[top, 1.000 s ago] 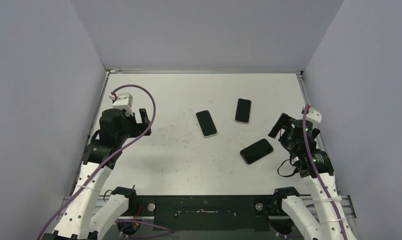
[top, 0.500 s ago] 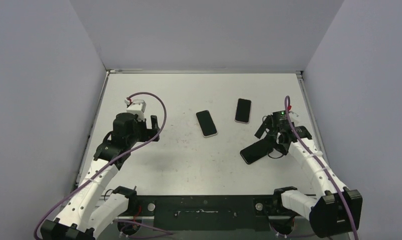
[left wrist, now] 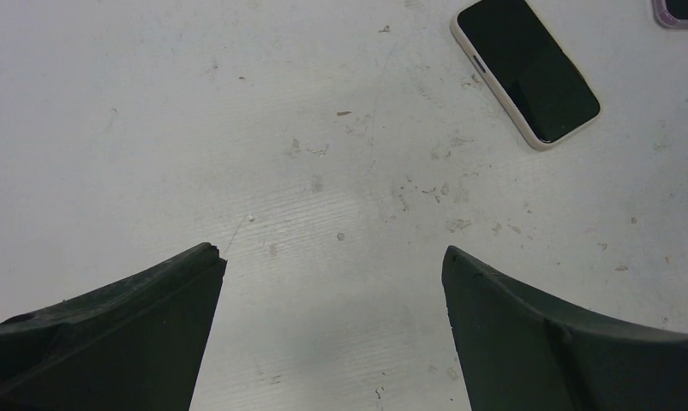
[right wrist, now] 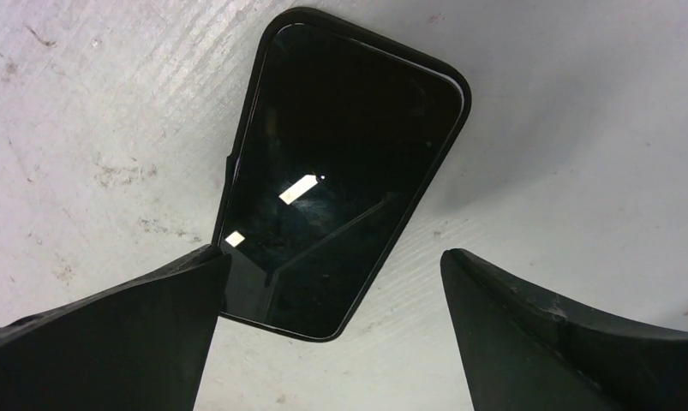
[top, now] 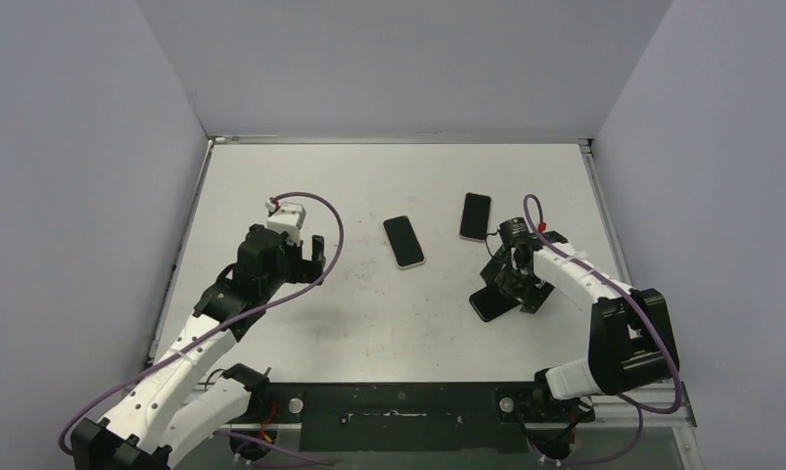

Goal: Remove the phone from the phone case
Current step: Pick up the phone at the center of the board.

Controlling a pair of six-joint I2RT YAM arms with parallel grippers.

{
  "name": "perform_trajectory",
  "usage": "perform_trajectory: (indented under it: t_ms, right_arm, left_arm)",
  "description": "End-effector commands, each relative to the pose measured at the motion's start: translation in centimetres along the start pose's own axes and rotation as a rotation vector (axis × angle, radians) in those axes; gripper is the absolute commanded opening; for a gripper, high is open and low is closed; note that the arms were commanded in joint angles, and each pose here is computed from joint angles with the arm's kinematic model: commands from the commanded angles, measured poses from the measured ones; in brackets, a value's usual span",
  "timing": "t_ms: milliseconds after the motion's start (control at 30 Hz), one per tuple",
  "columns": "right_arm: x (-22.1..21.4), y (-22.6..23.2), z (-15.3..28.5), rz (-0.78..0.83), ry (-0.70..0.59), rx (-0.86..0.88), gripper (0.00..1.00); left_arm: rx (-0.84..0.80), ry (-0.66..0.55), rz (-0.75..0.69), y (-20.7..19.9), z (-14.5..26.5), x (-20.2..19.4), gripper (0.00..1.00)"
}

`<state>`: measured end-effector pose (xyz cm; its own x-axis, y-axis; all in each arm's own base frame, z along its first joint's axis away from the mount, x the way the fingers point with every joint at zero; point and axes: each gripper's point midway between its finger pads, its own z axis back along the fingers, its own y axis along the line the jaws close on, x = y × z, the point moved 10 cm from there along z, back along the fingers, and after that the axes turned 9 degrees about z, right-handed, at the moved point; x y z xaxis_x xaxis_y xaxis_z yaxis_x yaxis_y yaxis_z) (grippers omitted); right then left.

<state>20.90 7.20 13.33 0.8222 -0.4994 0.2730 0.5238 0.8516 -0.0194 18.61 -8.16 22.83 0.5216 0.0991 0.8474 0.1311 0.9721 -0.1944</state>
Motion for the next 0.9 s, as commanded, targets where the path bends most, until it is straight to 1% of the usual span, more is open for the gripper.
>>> perform_trajectory:
  t_ms: [0, 200, 400, 500, 567, 700, 867]
  right_arm:
    - [0.9, 1.3, -0.2, -0.064, -0.031, 0.011, 1.0]
    - [1.0, 1.8, -0.9, -0.093, -0.025, 0.01, 1.0]
    - [1.8, 2.1, 0.5, -0.113, -0.068, 0.027, 1.0]
    - [2.0, 1.8, 0.5, -0.121, -0.083, 0.012, 1.0]
    - [1.8, 1.8, 0.0, -0.129, -0.063, 0.003, 1.0]
    - [1.5, 1.5, -0.6, -0.122, -0.019, -0.068, 1.0]
    - [1.4, 0.9, -1.0, -0.111, -0.031, -0.125, 1.0]
  left_arm:
    - [-0.033, -0.095, -0.029, -1.0, 0.6, 1.0, 0.97]
    - [-0.076, -0.14, -0.049, -2.0, 2.0, 0.9, 0.97]
    - [-0.095, -0.155, -0.055, -2.3, 2.5, 0.8, 0.97]
    - [-0.084, -0.154, -0.05, -2.2, 2.5, 0.8, 0.97]
    - [-0.058, -0.154, -0.045, -2.0, 2.2, 0.8, 0.97]
    - [-0.037, -0.138, -0.032, -1.6, 1.8, 0.8, 0.97]
    - [-0.036, -0.133, -0.035, -1.7, 1.7, 0.7, 0.97]
